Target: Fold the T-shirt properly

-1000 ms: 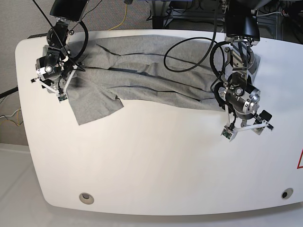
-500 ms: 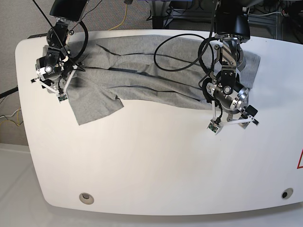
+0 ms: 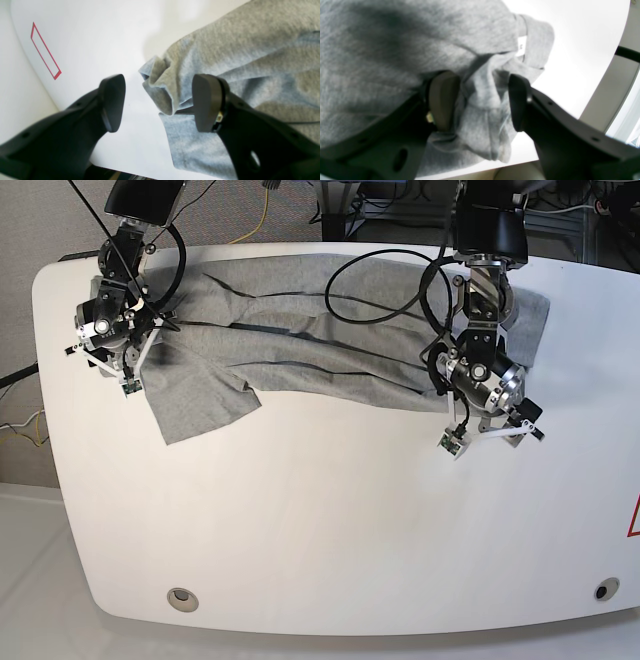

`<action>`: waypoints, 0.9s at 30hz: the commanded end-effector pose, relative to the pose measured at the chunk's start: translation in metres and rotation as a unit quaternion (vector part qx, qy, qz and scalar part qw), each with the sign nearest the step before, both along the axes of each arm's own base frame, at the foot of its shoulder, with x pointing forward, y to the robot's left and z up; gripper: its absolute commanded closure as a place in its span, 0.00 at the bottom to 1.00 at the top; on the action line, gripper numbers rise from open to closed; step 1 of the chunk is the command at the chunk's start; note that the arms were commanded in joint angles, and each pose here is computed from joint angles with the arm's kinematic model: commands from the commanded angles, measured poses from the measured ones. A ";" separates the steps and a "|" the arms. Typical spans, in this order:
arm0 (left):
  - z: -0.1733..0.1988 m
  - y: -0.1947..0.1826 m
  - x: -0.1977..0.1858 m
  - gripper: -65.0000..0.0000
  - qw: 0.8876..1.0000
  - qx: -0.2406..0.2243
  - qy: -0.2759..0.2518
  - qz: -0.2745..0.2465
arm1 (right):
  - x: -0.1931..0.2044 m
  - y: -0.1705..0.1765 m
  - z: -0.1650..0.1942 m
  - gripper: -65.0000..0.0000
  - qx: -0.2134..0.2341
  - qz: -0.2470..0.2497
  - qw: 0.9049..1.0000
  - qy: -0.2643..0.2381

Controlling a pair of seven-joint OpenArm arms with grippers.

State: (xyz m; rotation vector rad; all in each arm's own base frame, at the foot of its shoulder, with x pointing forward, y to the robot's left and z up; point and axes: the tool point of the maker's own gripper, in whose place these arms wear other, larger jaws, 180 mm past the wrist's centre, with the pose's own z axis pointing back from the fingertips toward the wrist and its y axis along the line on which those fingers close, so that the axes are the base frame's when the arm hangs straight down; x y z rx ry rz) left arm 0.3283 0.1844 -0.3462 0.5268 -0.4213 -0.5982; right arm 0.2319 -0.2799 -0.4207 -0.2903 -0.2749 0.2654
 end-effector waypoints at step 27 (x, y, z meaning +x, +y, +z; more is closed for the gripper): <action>-0.016 0.013 0.010 0.38 1.000 -0.015 0.002 0.014 | -0.004 0.004 -0.006 0.46 0.011 0.006 1.000 0.009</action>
